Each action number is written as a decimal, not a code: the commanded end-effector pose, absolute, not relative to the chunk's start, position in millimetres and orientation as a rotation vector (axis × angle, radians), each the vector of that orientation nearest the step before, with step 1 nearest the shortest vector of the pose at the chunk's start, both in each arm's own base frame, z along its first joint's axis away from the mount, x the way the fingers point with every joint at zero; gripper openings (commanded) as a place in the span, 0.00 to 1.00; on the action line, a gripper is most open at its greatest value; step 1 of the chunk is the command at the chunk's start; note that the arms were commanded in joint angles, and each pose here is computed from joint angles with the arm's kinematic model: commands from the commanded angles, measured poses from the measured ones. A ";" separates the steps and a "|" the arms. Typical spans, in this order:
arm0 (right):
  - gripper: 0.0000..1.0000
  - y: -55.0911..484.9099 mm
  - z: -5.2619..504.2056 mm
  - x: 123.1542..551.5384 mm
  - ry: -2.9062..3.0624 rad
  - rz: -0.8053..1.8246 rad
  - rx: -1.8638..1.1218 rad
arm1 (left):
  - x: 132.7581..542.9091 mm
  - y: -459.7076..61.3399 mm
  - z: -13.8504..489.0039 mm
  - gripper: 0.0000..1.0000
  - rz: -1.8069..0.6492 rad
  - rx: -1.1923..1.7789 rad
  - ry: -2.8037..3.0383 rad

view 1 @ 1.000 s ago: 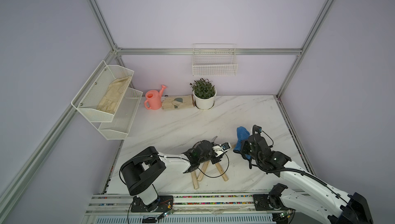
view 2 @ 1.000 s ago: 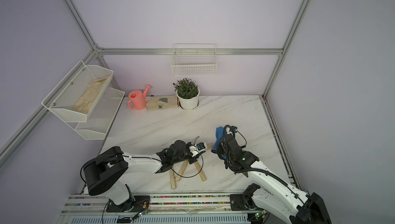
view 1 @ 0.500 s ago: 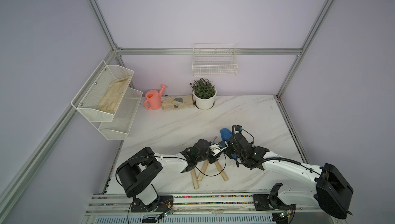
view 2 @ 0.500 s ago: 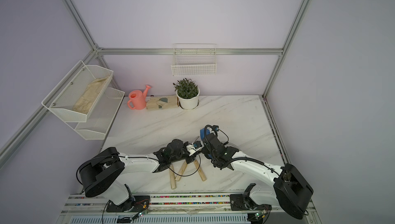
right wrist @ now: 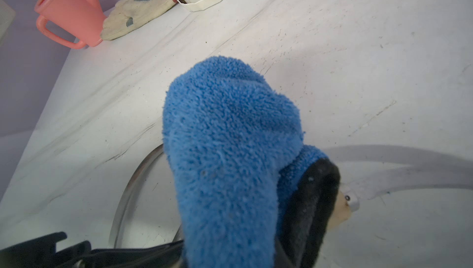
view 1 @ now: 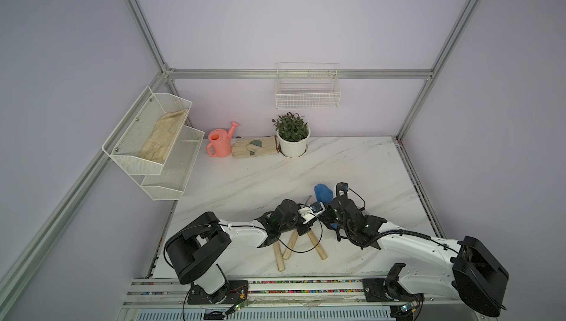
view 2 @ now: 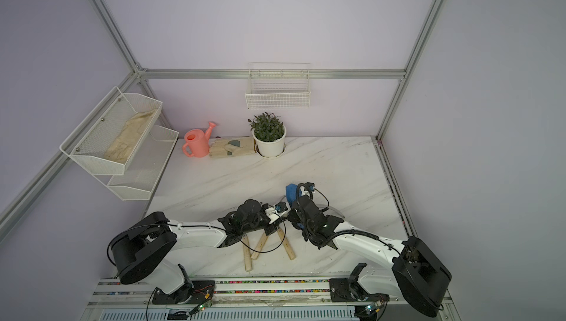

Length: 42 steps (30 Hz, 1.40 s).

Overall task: Wipe small sickles with rags
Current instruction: Wipe the small sickle.

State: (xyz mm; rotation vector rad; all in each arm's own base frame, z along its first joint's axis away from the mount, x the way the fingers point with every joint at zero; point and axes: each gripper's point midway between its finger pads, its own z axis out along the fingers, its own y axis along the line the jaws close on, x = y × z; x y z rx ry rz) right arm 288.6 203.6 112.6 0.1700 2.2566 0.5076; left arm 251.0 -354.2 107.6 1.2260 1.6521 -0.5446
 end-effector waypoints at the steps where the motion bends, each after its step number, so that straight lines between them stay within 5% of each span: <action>1: 0.00 174.9 78.0 283.4 2.352 0.469 0.230 | 252.7 -370.5 164.7 0.00 -0.625 1.140 1.451; 9: 0.00 149.9 82.2 287.8 2.341 0.410 0.271 | 251.1 -369.1 166.1 0.00 -0.637 1.137 1.448; 21: 0.00 256.9 137.5 255.7 2.261 0.721 -0.051 | 257.1 -366.9 166.2 0.00 -0.637 1.113 1.462; 35: 0.00 138.5 68.0 286.8 2.339 0.417 0.317 | 256.5 -362.2 170.4 0.00 -0.635 1.101 1.461; 42: 0.00 172.1 87.6 287.2 2.334 0.576 0.207 | 254.7 -361.5 172.6 0.00 -0.642 1.100 1.454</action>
